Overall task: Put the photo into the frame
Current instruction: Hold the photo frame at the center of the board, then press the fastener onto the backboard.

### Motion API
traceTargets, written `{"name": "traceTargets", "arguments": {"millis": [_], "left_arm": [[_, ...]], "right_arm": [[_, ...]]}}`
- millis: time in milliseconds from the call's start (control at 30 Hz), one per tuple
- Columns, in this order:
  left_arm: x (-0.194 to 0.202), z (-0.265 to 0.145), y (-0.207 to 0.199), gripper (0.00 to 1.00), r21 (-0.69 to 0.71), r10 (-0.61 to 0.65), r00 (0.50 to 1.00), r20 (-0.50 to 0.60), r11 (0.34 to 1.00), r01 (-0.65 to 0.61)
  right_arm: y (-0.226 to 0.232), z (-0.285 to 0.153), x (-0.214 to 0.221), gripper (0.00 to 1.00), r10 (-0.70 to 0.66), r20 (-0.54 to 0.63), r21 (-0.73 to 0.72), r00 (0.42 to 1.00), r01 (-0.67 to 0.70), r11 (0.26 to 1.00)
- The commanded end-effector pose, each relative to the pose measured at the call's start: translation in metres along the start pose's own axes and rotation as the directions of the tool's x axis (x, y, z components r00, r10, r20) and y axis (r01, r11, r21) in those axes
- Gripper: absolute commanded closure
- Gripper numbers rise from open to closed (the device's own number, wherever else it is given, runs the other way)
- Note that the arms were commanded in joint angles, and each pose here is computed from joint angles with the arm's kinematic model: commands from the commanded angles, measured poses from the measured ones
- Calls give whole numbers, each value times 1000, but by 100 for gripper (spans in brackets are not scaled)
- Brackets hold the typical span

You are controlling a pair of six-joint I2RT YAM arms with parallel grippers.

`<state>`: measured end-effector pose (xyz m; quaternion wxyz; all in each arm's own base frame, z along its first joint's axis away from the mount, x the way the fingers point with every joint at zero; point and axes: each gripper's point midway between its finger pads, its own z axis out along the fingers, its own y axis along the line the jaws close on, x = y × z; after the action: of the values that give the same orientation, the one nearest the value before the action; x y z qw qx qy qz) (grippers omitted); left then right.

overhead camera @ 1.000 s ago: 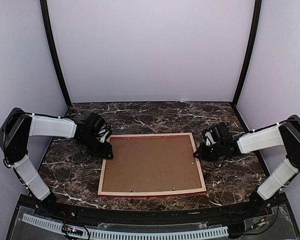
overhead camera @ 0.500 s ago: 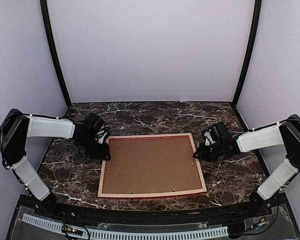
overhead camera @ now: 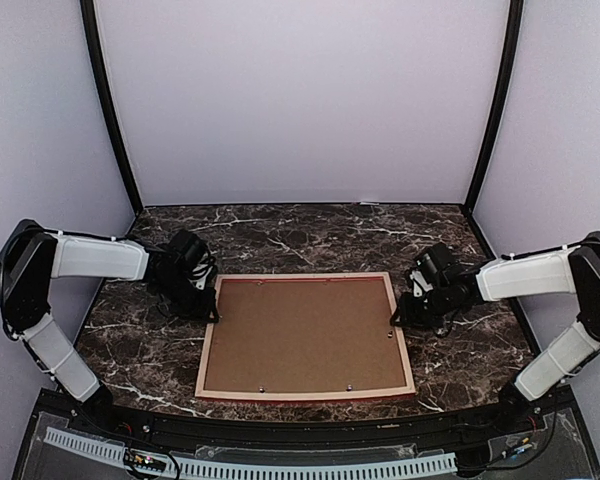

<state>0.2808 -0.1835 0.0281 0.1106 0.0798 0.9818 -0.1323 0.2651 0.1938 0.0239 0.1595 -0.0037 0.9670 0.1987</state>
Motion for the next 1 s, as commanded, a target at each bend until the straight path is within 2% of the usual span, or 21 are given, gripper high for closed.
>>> {"name": "traceTargets", "arguments": {"millis": [0, 233, 500, 600, 767, 967], "left_arm": [[11, -1, 0, 81, 12, -47, 999, -13, 999, 47], [9, -1, -1, 83, 19, -65, 998, 2, 998, 65], [9, 0, -2, 83, 23, -67, 998, 1, 998, 67], [9, 0, -2, 83, 22, -66, 998, 2, 998, 66], [9, 1, -2, 84, 21, -63, 998, -4, 998, 63], [9, 2, -1, 84, 20, -59, 998, -5, 998, 59]], "right_arm": [[-2, -10, 14, 65, 6, -58, 24, 998, -4, 1000], [10, -13, 18, 52, -9, -58, -15, 998, 8, 1000], [17, -5, 32, 50, -40, -88, -3, 995, 39, 999], [11, -3, 37, 56, -45, -101, 27, 994, 48, 999], [6, -4, 38, 77, -65, -111, 54, 992, 71, 996], [5, -3, 38, 92, -108, -127, 66, 986, 117, 991]]}}
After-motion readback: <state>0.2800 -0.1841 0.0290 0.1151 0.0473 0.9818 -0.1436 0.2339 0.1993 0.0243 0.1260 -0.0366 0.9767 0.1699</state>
